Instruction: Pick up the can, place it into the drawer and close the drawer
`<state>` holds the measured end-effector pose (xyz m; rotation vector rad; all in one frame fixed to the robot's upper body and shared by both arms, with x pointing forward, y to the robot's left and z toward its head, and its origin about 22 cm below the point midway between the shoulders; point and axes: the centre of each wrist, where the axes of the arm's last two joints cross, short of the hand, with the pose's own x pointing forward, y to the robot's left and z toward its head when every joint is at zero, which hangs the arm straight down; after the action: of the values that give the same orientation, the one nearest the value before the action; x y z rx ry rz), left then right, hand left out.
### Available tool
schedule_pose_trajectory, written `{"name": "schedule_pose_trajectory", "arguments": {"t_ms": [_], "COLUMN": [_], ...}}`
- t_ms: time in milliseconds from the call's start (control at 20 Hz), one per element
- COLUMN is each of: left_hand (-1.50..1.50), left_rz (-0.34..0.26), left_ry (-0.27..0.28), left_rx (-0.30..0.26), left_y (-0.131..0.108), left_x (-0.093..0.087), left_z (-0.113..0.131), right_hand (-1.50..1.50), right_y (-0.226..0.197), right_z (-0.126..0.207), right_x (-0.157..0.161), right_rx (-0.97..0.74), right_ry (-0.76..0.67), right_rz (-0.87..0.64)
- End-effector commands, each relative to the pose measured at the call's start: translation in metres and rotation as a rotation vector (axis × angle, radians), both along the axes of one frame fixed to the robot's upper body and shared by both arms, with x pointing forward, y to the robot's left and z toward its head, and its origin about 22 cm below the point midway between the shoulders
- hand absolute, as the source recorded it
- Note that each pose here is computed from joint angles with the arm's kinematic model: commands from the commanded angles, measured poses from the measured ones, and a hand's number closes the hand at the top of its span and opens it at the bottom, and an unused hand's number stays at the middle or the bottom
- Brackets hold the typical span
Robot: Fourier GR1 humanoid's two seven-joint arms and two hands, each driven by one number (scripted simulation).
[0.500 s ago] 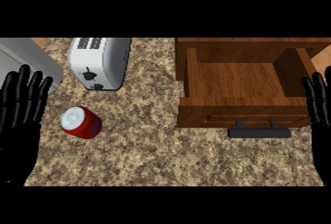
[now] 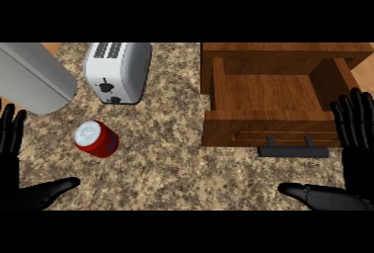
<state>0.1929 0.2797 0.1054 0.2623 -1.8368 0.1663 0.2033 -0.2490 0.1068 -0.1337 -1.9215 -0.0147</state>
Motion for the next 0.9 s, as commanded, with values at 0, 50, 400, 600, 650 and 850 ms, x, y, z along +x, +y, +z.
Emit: {"name": "schedule_pose_trajectory", "arguments": {"t_ms": [0,50,400,600,650,850], "left_hand": [-1.5,-1.5,-1.5,-1.5,-1.5,-1.5], "left_rz": [0.134,0.133,0.136,0.134,0.123,0.119], "left_ry": [0.138,0.153,0.133,0.153,0.148,0.195], "left_rx": [-0.082,-0.051,-0.083,-0.061,-0.072,-0.083], "left_y": [0.015,0.017,0.01,0.017,0.021,0.005], "left_x": [-0.014,-0.021,-0.022,-0.009,-0.007,0.004], "left_z": [0.011,0.006,0.028,0.023,0.011,0.005], "right_hand": [-1.5,-1.5,-1.5,-1.5,-1.5,-1.5], "right_y": [-0.006,-0.019,-0.018,-0.015,-0.011,-0.028], "right_z": [-0.01,0.002,0.009,-0.017,0.004,-0.021], "right_x": [0.001,-0.004,-0.008,-0.007,0.003,-0.007], "right_rx": [0.041,0.043,0.029,0.024,0.023,0.03], "right_ry": [0.113,0.107,0.119,0.105,0.1,0.104], "right_rz": [-0.04,-0.04,-0.051,-0.05,-0.059,-0.048]}}
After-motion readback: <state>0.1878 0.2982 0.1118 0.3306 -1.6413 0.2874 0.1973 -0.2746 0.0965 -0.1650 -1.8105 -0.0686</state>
